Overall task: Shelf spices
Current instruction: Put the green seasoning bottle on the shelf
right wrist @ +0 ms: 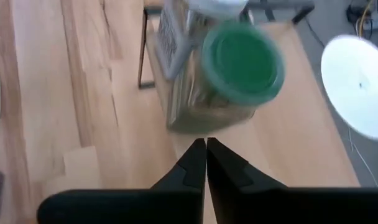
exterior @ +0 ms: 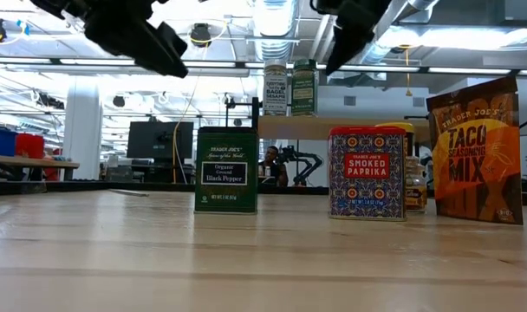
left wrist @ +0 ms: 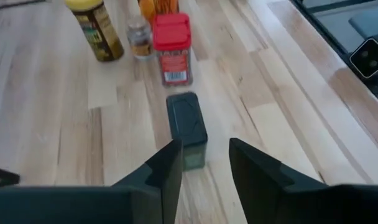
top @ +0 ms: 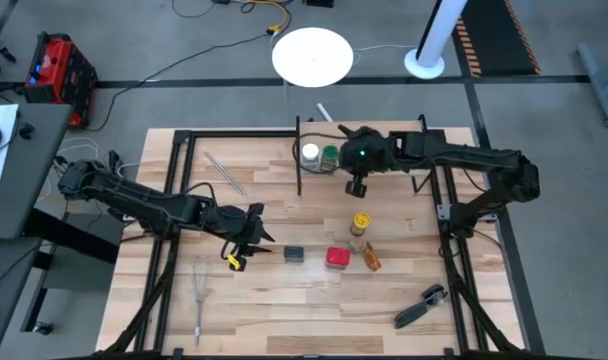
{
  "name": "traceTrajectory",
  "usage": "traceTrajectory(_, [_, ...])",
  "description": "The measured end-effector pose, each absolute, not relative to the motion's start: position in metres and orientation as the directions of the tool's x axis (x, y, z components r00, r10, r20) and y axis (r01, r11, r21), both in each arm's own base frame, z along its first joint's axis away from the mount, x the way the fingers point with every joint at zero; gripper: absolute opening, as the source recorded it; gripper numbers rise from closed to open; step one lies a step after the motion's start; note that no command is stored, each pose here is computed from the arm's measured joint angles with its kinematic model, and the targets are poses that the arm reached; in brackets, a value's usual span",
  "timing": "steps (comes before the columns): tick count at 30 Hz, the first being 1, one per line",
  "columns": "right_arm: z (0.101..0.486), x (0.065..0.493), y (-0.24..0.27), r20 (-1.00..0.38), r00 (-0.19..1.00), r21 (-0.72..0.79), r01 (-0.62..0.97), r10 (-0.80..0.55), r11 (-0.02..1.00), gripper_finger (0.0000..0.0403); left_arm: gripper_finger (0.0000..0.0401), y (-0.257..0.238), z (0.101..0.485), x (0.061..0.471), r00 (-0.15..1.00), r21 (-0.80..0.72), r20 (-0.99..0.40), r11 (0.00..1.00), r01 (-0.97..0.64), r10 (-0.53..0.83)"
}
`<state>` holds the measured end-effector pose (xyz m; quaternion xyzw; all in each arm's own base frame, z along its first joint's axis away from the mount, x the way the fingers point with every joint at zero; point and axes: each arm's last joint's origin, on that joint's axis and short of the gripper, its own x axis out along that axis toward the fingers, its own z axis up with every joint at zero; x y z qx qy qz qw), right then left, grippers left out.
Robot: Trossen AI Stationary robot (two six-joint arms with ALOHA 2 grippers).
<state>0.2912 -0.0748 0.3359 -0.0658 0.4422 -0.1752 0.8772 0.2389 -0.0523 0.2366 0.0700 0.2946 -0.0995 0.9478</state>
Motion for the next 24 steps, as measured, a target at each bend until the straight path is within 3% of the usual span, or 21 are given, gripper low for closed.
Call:
traceTrajectory(17, [0.333,0.297,-0.093,-0.679,0.633,-0.313,0.210,-0.372,0.926,0.0008,0.0123,-0.054,0.246,0.245,0.866,0.085,-0.473,0.971,0.226,-0.160])
traceTrajectory(24, [0.332,0.294,-0.098,-0.693,0.611,-0.308,0.227,-0.381,0.924,0.0007,0.0123,-0.054,0.246,0.245,0.866,0.091,-0.473,0.969,0.229,-0.160])
